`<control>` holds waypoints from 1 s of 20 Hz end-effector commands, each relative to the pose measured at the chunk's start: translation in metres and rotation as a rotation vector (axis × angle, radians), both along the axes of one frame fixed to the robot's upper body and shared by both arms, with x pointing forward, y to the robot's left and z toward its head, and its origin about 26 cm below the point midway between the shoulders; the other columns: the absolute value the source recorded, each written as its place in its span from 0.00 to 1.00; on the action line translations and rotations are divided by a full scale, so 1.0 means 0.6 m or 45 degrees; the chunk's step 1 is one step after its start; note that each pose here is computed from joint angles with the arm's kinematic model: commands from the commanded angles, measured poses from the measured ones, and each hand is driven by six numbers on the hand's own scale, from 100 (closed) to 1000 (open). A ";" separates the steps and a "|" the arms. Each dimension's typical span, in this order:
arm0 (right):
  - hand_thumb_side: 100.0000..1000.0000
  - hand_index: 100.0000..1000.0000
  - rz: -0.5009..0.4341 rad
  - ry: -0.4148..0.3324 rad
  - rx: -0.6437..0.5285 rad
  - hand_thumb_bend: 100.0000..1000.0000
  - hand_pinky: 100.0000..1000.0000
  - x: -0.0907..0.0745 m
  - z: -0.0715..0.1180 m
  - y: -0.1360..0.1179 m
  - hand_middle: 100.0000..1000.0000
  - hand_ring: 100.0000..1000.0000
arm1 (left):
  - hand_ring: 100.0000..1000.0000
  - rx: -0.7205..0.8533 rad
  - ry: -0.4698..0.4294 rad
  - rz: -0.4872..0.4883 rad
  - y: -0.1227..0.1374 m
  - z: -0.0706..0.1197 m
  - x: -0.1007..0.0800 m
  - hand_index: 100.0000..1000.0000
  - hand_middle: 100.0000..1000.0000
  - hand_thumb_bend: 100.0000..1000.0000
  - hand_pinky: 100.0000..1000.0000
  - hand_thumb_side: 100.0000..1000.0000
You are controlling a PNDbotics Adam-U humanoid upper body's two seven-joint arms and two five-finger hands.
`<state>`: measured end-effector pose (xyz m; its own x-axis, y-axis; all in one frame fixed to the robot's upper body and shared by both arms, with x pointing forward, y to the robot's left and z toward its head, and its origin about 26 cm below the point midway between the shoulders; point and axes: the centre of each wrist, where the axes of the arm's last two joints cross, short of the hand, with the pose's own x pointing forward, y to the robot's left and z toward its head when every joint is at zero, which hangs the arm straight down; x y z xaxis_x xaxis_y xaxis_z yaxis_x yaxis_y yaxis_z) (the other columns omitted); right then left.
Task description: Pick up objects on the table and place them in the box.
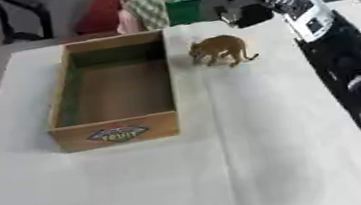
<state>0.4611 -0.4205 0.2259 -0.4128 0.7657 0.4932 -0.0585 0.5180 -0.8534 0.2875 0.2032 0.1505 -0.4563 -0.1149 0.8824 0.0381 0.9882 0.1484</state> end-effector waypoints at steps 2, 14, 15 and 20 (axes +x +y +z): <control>0.13 0.89 -0.068 -0.025 -0.046 0.00 0.86 0.001 0.015 -0.010 0.80 0.91 | 0.79 0.019 -0.044 -0.028 0.000 0.016 -0.003 0.76 0.59 0.00 0.54 0.65; 0.15 0.89 -0.207 0.063 -0.181 0.00 0.89 0.001 -0.030 -0.027 0.82 0.93 | 0.79 0.021 -0.042 -0.035 0.000 0.015 -0.003 0.76 0.59 0.00 0.54 0.65; 0.15 0.89 -0.214 0.070 -0.194 0.00 0.89 0.000 -0.033 -0.029 0.82 0.93 | 0.79 0.021 -0.042 -0.036 0.000 0.015 -0.003 0.76 0.59 0.00 0.54 0.65; 0.16 0.90 -0.240 0.127 -0.263 0.00 0.90 -0.002 -0.052 -0.035 0.82 0.93 | 0.79 0.020 -0.042 -0.036 0.000 0.015 -0.003 0.76 0.59 0.00 0.54 0.65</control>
<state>0.4626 -0.4333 0.1907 -0.2367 0.8957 0.3764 -0.0702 0.3706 -0.9261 0.2876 0.2021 0.1508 -0.4574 -0.1136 0.8820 0.0560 0.9862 0.1560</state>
